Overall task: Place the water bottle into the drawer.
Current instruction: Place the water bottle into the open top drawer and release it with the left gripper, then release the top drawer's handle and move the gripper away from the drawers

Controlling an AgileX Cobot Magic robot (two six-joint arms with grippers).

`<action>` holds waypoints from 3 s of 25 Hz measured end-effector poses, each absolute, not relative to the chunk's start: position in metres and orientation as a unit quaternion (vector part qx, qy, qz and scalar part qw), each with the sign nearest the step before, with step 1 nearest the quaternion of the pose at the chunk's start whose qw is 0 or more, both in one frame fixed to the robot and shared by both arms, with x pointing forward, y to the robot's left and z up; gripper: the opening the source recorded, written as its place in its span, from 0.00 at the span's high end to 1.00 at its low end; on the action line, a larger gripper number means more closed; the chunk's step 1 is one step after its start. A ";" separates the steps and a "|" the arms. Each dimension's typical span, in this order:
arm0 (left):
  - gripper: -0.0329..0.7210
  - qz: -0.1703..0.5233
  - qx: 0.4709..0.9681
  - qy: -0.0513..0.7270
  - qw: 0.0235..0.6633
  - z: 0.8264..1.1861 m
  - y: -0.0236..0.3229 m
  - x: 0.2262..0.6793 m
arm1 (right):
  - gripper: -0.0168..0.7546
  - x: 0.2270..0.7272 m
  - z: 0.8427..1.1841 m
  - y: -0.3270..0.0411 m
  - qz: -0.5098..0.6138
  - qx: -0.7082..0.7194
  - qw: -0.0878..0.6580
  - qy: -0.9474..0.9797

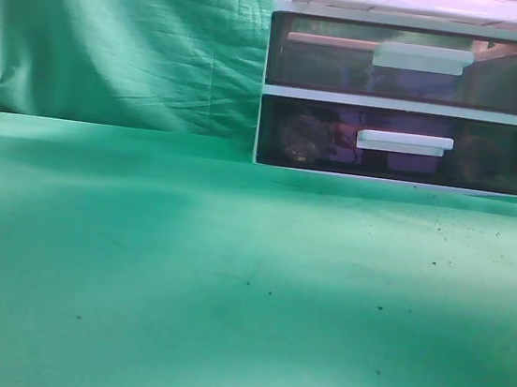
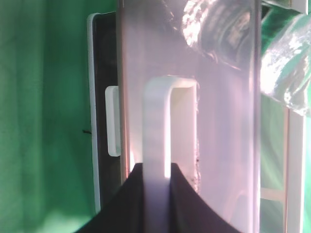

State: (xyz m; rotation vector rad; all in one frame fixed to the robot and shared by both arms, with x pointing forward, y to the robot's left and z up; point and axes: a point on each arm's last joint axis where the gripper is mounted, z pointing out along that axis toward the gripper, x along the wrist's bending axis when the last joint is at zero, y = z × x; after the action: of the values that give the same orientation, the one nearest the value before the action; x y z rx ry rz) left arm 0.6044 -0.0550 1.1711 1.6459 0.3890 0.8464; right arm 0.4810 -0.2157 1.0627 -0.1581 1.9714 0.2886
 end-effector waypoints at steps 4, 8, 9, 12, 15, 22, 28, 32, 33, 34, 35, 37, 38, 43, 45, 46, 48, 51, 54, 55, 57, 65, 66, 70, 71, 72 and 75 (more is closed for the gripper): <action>0.18 0.351 0.666 0.190 0.630 1.179 -0.056 0.604 | 0.88 0.481 1.063 -0.216 0.123 -0.064 0.541 0.830; 0.18 0.338 0.627 0.217 0.668 1.180 -0.058 0.607 | 0.88 0.481 1.063 -0.216 0.124 -0.063 0.540 0.830; 0.18 0.336 0.624 0.222 0.670 1.174 -0.060 0.610 | 0.88 0.481 1.063 -0.216 0.125 -0.062 0.540 0.830; 0.18 0.317 0.626 0.243 0.670 1.152 -0.068 0.619 | 0.88 0.481 1.062 -0.215 0.134 -0.050 0.537 0.831; 0.18 0.317 0.641 0.240 0.656 1.138 -0.073 0.623 | 0.88 0.480 1.060 -0.215 0.142 -0.045 0.532 0.833; 0.64 0.317 0.728 0.188 0.578 1.216 -0.031 0.571 | 0.88 0.480 1.060 -0.215 0.138 -0.048 0.533 0.833; 0.96 0.329 0.787 0.209 0.477 1.276 0.037 0.514 | 0.88 0.486 1.074 -0.218 0.096 -0.065 0.564 0.817; 0.96 0.357 0.770 0.268 0.456 1.295 0.066 0.501 | 0.88 0.500 1.090 -0.213 0.107 -0.054 0.580 0.806; 0.96 0.365 0.766 0.283 0.448 1.297 0.073 0.499 | 0.88 0.505 1.089 -0.210 0.110 -0.053 0.577 0.807; 0.96 0.373 0.763 0.297 0.437 1.299 0.079 0.498 | 0.88 0.512 1.089 -0.207 0.110 -0.054 0.576 0.808; 0.96 0.376 0.761 0.311 0.428 1.300 0.083 0.497 | 0.88 0.518 1.090 -0.205 0.110 -0.056 0.576 0.808; 0.96 0.378 0.762 0.336 0.405 1.301 0.093 0.493 | 0.88 0.534 1.088 -0.199 0.104 -0.061 0.573 0.811; 0.96 0.373 0.765 0.344 0.396 1.300 0.095 0.491 | 0.88 0.543 1.087 -0.196 0.102 -0.058 0.572 0.812; 0.96 0.356 0.771 0.363 0.383 1.302 0.105 0.481 | 0.88 0.593 1.084 -0.186 0.098 -0.030 0.575 0.812; 0.96 0.353 0.771 0.364 0.386 1.303 0.106 0.479 | 0.88 0.611 1.083 -0.184 0.095 -0.025 0.578 0.810; 0.96 0.352 0.771 0.364 0.386 1.303 0.106 0.479 | 0.88 0.617 1.083 -0.185 0.094 -0.022 0.581 0.808; 0.96 0.349 0.773 0.365 0.384 1.303 0.106 0.479 | 0.88 0.630 1.087 -0.184 0.097 -0.024 0.587 0.804; 0.96 0.347 0.775 0.365 0.381 1.302 0.106 0.478 | 0.88 0.645 1.087 -0.188 0.101 -0.030 0.589 0.801; 0.96 0.348 0.776 0.364 0.381 1.302 0.106 0.478 | 0.88 0.652 1.087 -0.192 0.108 -0.036 0.588 0.801; 0.96 0.348 0.776 0.364 0.380 1.302 0.106 0.478 | 0.88 0.654 1.088 -0.193 0.110 -0.039 0.588 0.800; 0.96 0.348 0.776 0.363 0.380 1.302 0.106 0.478 | 0.88 0.655 1.088 -0.194 0.114 -0.041 0.587 0.800; 0.96 0.357 0.778 0.361 0.369 1.297 0.102 0.485 | 0.71 0.648 1.097 -0.188 0.223 0.009 0.555 0.801; 0.96 0.361 0.778 0.362 0.366 1.296 0.102 0.486 | 0.66 0.645 1.101 -0.187 0.237 0.013 0.553 0.799; 0.96 0.372 0.776 0.360 0.360 1.296 0.102 0.489 | 0.41 0.635 1.124 -0.186 0.281 0.035 0.556 0.781; 0.96 0.374 0.775 0.360 0.360 1.296 0.103 0.489 | 0.37 0.633 1.129 -0.186 0.288 0.042 0.558 0.777; 0.96 0.375 0.775 0.360 0.361 1.297 0.103 0.489 | 0.33 0.631 1.132 -0.187 0.295 0.049 0.557 0.775; 0.96 0.379 0.773 0.359 0.360 1.297 0.103 0.489 | 0.34 0.621 1.136 -0.188 0.310 0.063 0.550 0.773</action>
State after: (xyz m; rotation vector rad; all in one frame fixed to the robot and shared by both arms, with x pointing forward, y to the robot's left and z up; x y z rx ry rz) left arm 0.4892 0.1030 1.2972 1.9935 0.9257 0.9774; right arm 0.6206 -0.1883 1.1357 0.1501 1.8291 0.7337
